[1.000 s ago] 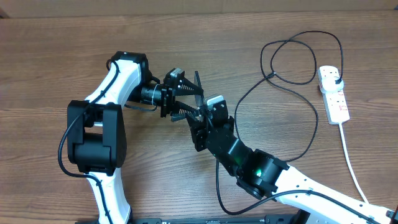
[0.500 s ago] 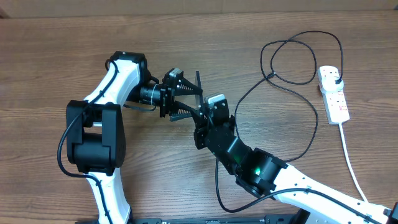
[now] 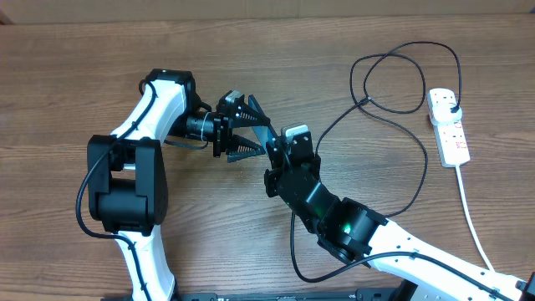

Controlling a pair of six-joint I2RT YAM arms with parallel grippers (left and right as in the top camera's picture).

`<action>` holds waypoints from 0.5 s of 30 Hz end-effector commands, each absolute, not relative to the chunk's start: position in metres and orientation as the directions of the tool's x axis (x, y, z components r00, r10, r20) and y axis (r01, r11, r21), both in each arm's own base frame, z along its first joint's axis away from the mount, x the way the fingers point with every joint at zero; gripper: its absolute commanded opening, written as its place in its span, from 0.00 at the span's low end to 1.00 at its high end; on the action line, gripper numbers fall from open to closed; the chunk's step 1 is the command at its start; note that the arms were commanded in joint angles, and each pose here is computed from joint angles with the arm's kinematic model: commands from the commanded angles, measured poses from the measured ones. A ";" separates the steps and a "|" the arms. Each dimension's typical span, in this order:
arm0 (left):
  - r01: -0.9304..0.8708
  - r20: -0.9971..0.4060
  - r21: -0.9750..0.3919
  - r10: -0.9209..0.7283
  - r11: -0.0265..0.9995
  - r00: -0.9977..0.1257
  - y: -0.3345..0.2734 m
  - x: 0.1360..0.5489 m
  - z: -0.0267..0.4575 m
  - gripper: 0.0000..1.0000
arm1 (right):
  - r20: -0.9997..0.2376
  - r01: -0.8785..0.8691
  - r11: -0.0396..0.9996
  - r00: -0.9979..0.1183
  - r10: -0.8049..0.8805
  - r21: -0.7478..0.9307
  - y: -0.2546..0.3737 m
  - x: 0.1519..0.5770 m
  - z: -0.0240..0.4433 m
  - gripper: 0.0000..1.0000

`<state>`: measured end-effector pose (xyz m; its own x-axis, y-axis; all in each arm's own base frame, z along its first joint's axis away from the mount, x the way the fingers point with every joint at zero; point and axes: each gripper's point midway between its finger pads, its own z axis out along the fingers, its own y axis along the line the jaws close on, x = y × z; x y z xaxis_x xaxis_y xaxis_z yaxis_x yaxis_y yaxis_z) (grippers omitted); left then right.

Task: Plug charger to phone and switch on socket
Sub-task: 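Open the left gripper and pull the left arm back from the phone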

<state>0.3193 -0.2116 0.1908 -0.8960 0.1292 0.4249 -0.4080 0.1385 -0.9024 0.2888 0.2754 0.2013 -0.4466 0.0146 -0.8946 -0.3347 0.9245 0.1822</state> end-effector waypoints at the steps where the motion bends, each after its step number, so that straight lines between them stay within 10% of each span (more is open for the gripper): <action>1: -0.381 0.395 -0.917 0.139 0.114 -0.908 -0.218 0.323 0.197 0.61 | -0.885 -0.414 0.881 -0.466 0.011 0.229 0.296 0.278 0.208 0.04; 15: -0.376 0.391 -0.917 0.122 0.129 -0.912 -0.209 0.326 0.193 0.80 | -0.871 -0.449 0.859 -0.491 -0.006 0.247 0.302 0.272 0.204 0.04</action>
<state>0.3187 -0.2091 0.1881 -0.8961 0.1277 0.4252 -0.4055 0.1543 -0.9010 0.2870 0.2772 0.1988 -0.4639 0.0230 -0.8856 -0.3384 0.9192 0.2012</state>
